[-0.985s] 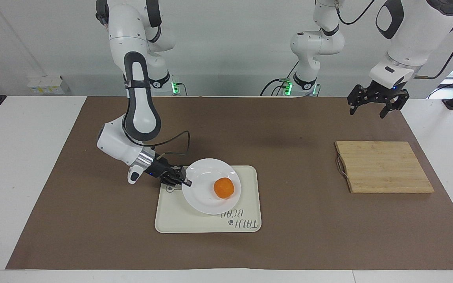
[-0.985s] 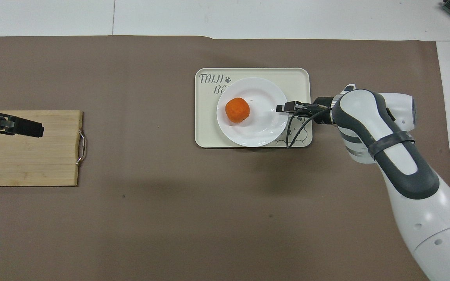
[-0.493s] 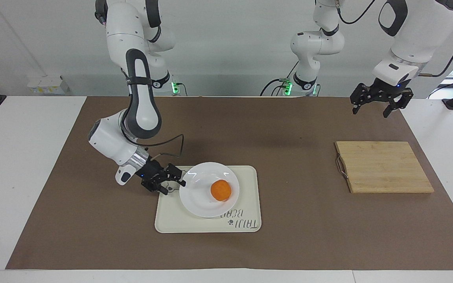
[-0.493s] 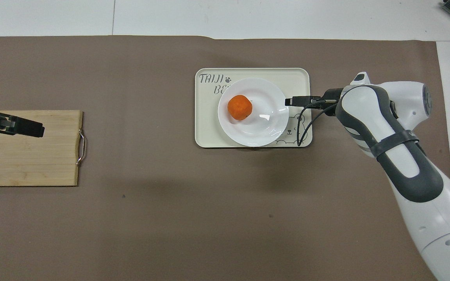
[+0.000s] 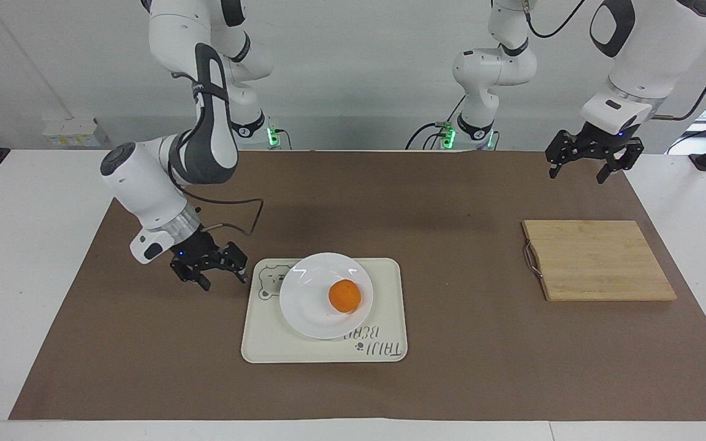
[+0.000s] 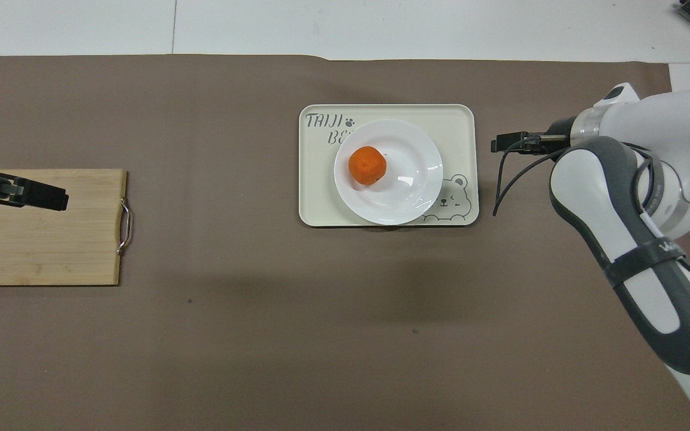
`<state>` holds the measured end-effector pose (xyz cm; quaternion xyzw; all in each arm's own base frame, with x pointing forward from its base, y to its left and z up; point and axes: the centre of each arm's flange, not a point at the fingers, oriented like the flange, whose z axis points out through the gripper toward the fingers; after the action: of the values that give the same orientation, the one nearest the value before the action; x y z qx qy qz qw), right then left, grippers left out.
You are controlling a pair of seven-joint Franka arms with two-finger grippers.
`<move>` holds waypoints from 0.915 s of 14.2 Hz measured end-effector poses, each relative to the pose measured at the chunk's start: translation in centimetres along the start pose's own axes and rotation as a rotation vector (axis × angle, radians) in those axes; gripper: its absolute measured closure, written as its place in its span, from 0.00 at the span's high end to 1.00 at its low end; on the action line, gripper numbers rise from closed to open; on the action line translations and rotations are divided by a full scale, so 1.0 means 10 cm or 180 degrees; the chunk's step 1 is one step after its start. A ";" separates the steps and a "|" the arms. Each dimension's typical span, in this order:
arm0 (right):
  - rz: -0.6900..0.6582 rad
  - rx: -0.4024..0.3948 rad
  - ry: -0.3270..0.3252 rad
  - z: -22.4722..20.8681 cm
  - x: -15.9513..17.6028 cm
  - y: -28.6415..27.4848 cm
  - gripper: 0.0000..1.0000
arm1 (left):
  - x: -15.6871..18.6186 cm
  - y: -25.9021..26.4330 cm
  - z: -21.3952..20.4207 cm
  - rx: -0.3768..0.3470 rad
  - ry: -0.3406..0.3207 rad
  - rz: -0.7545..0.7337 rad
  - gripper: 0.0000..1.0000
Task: Place orange and plate with both arms
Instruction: 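Open the right gripper and draw it back from the plate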
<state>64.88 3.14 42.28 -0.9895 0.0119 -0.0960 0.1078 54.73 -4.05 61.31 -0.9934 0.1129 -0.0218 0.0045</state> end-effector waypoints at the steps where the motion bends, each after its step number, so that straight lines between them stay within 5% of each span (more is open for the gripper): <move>1: 0.0015 -0.0144 -0.0074 -0.15 -0.05 -0.03 1.00 | 0.00 0.00 0.00 0.0000 0.0000 0.0000 1.00; 7: -0.0005 -0.0366 -0.0639 -1.06 -0.49 0.01 1.00 | 0.00 0.00 0.00 0.0000 0.0000 0.0001 1.00; 13: -0.0118 -0.0551 -0.0758 -1.98 -0.83 -0.06 1.00 | 0.00 0.00 0.00 0.0000 0.0000 0.0000 1.00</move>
<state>52.93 -0.08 59.81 -0.9995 -0.0110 0.0215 0.0210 54.74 -4.05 61.31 -0.9933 0.1130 -0.0218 0.0045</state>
